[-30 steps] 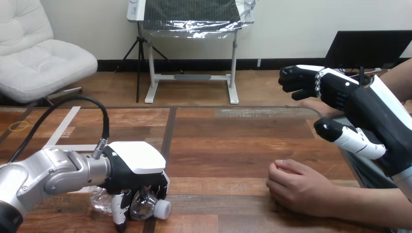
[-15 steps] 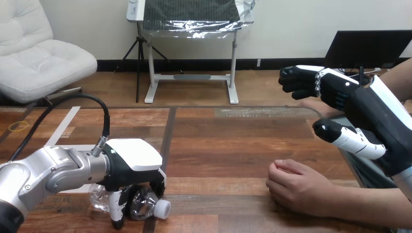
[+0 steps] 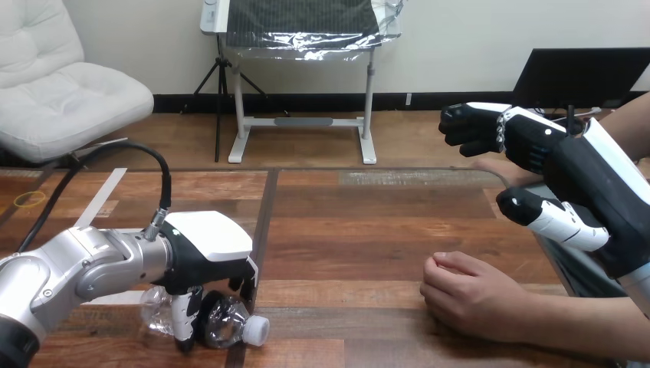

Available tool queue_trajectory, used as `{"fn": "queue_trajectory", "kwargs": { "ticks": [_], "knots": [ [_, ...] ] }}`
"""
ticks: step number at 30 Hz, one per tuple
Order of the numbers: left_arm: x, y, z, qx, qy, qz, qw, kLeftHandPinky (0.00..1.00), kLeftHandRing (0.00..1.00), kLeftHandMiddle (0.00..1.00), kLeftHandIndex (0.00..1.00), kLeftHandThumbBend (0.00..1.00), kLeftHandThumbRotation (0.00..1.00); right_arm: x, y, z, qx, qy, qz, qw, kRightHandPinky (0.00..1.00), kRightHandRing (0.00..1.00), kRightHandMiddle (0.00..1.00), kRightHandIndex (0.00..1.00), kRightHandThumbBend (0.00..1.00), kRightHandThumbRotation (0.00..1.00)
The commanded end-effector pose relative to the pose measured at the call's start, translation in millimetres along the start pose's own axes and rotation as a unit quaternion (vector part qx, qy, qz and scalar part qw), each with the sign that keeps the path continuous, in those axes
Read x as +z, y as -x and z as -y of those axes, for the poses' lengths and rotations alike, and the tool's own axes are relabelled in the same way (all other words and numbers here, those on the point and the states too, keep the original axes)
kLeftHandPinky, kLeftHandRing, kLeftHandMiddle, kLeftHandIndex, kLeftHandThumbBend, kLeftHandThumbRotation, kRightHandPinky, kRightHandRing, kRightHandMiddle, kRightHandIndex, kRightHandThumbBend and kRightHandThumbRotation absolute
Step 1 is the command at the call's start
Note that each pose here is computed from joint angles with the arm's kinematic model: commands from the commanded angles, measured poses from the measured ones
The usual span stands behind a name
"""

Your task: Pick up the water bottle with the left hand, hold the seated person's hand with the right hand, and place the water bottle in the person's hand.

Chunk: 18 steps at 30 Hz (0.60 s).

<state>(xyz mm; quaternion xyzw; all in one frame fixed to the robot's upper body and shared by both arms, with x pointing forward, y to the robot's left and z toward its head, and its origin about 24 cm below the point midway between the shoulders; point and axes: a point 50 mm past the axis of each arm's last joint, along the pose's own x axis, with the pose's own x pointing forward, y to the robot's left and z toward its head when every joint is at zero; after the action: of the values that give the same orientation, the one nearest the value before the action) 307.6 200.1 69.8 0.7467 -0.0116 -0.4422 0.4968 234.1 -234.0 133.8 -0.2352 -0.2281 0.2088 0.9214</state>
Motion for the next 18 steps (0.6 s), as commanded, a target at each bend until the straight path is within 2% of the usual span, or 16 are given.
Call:
{"fn": "queue_trajectory", "kwargs": {
  "ticks": [1,8,18],
  "knots": [
    [-0.9,2.1,-14.9,0.032,0.007,-0.003,0.9995,0.45,0.56,0.63,0.65,0.93,0.01,14.2,-7.9,8.4,-0.015,0.013,0.037,0.9991,0.76,0.79,0.8,0.8,0.95,0.83],
    [-1.2,1.8,-13.9,0.037,0.016,0.0,0.9992,0.36,0.45,0.53,0.56,0.82,0.0,13.4,-7.5,8.8,-0.015,0.014,0.037,0.9991,0.76,0.79,0.8,0.81,0.94,0.84],
    [-2.9,0.9,-11.7,0.045,0.057,0.001,0.9974,0.31,0.38,0.46,0.48,0.74,0.0,13.0,-7.1,9.2,-0.016,0.014,0.033,0.9992,0.77,0.79,0.8,0.81,0.94,0.84]
  ]
}}
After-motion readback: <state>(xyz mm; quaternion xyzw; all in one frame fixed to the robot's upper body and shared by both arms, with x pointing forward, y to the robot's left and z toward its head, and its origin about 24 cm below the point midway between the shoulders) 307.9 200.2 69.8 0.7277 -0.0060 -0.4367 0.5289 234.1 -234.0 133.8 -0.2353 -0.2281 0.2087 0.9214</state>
